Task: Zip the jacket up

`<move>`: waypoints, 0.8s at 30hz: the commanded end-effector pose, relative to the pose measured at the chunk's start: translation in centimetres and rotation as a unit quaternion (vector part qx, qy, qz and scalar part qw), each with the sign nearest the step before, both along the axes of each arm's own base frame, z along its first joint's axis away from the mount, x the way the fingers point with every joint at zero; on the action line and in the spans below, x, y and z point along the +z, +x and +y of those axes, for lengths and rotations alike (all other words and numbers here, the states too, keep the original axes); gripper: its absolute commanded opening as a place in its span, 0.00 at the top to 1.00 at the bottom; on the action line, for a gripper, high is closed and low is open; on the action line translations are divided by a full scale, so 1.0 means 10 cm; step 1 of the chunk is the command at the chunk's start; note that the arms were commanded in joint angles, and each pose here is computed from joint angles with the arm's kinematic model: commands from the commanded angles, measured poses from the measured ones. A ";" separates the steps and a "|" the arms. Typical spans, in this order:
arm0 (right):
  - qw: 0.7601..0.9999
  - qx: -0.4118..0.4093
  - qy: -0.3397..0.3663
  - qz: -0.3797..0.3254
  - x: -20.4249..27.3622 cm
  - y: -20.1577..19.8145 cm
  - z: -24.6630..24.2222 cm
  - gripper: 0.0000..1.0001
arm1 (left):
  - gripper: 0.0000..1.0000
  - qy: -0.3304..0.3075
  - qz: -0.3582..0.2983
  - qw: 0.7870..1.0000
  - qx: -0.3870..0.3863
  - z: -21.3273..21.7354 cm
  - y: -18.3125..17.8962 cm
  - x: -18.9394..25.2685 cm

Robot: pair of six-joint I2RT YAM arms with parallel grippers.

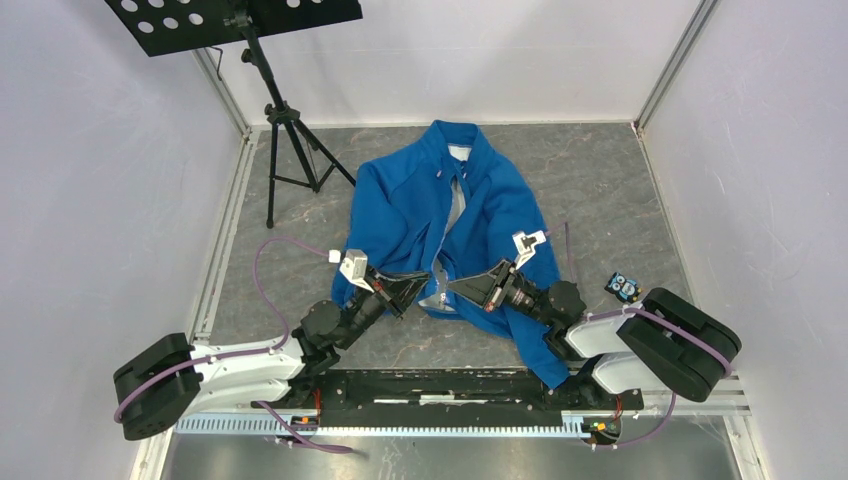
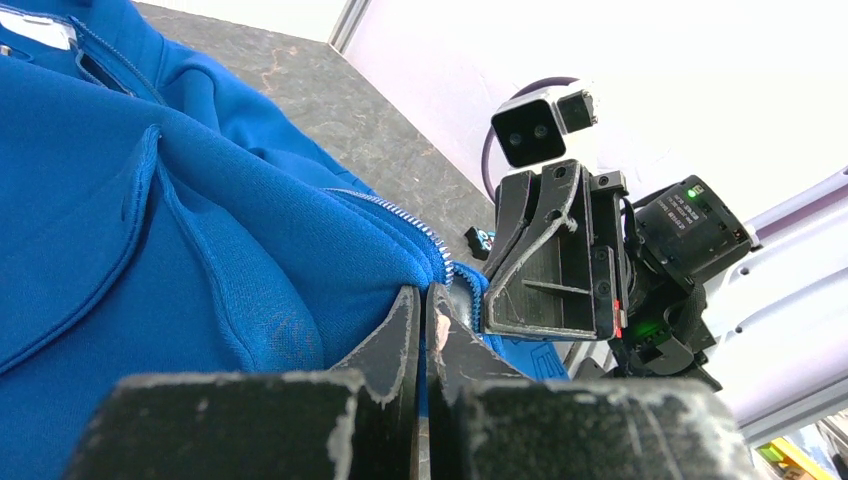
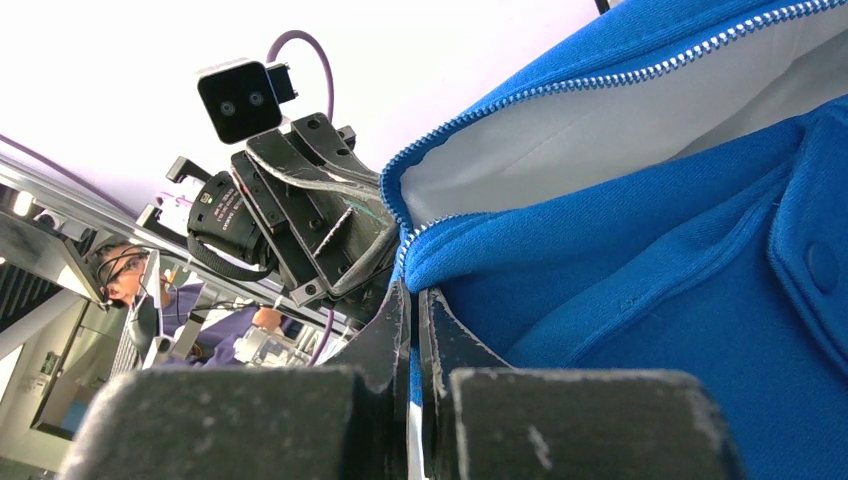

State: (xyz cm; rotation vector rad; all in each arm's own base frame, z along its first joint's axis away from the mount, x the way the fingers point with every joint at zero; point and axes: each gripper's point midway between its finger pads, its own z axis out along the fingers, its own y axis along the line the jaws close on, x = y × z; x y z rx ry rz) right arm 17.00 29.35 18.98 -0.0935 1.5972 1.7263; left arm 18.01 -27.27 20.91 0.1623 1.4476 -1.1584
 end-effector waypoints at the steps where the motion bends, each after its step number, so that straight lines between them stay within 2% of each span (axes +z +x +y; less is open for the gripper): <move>1: 0.965 0.003 0.187 -0.183 1.18 -0.30 -0.29 1.00 | 0.98 -0.077 -0.029 0.997 0.000 0.01 -0.01 0.48; 24: 0.963 0.002 0.195 -0.186 1.25 -0.28 -0.28 1.00 | 0.98 -0.094 -0.030 0.995 -0.007 0.00 -0.02 0.57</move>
